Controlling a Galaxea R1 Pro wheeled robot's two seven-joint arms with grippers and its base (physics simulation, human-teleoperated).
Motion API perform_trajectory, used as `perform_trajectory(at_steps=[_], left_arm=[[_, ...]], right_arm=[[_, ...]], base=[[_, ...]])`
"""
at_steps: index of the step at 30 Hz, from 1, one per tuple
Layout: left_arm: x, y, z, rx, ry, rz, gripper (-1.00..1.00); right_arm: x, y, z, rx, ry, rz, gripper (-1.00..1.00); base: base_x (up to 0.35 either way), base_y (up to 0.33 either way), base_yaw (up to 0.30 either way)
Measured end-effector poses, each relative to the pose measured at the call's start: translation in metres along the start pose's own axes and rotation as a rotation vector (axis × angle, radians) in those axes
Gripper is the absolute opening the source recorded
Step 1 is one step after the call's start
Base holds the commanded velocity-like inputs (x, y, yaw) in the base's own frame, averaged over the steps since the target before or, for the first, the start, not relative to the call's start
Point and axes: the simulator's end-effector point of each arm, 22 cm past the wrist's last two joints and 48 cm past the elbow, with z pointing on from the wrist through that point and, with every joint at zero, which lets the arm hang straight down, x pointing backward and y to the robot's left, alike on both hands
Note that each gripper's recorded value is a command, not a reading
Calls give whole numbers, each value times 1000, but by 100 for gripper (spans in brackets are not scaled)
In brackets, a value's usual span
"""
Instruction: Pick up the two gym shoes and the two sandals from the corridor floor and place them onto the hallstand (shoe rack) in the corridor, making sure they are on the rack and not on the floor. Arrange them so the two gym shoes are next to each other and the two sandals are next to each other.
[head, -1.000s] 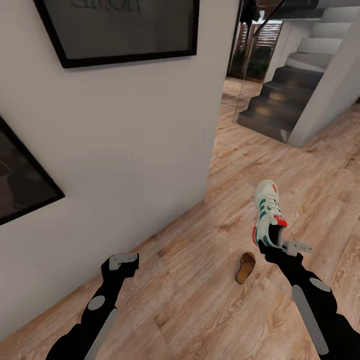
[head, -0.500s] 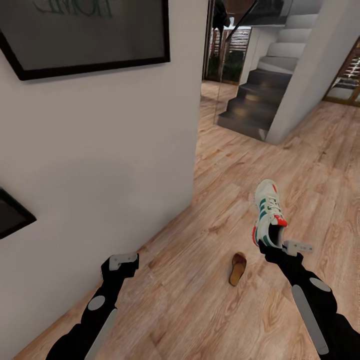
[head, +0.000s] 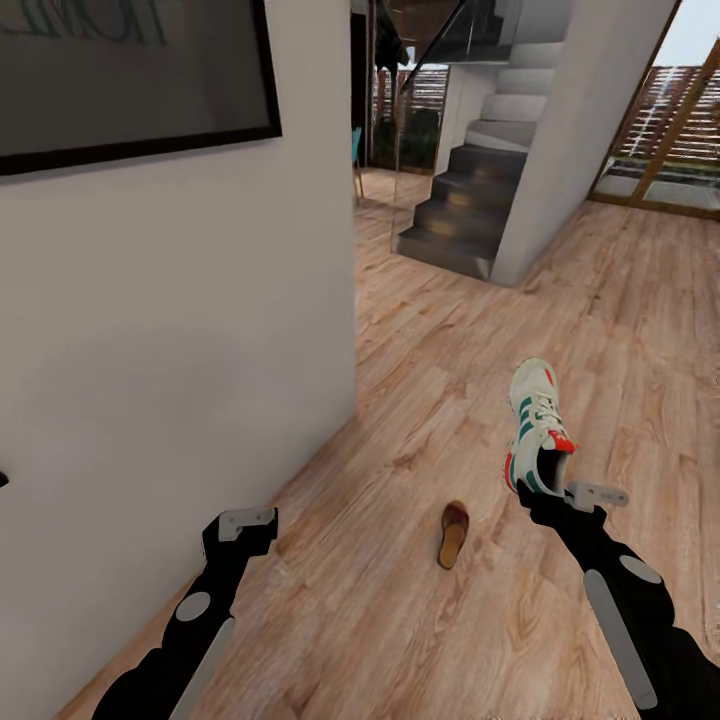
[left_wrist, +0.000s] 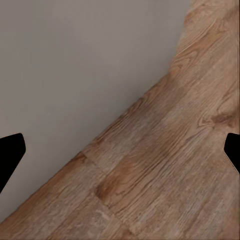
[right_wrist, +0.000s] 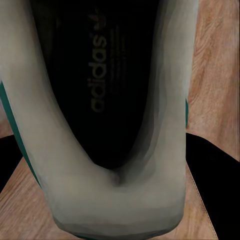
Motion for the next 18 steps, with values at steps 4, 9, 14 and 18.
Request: perform_trajectory(at_steps=[4,9,14,18], left_arm=[[-2,0,-1,0,-5,0,100],[-4,-7,-3,15,-9,6,100],[-3,-28,-8,58,-10,27,100],[-2,-41,-12,85,-12,42,100]], right_arm=[[-2,1,-1,-2,-4,2,-100],[-5,1,-2,-3,-10,3,-100],[-8,2,-4,-5,-16,3,-100],[-10,3,-5,-6,-19,4,-100]], base=[[0,0,-237],[0,0,-237],[0,0,-237],[0,0,-237]])
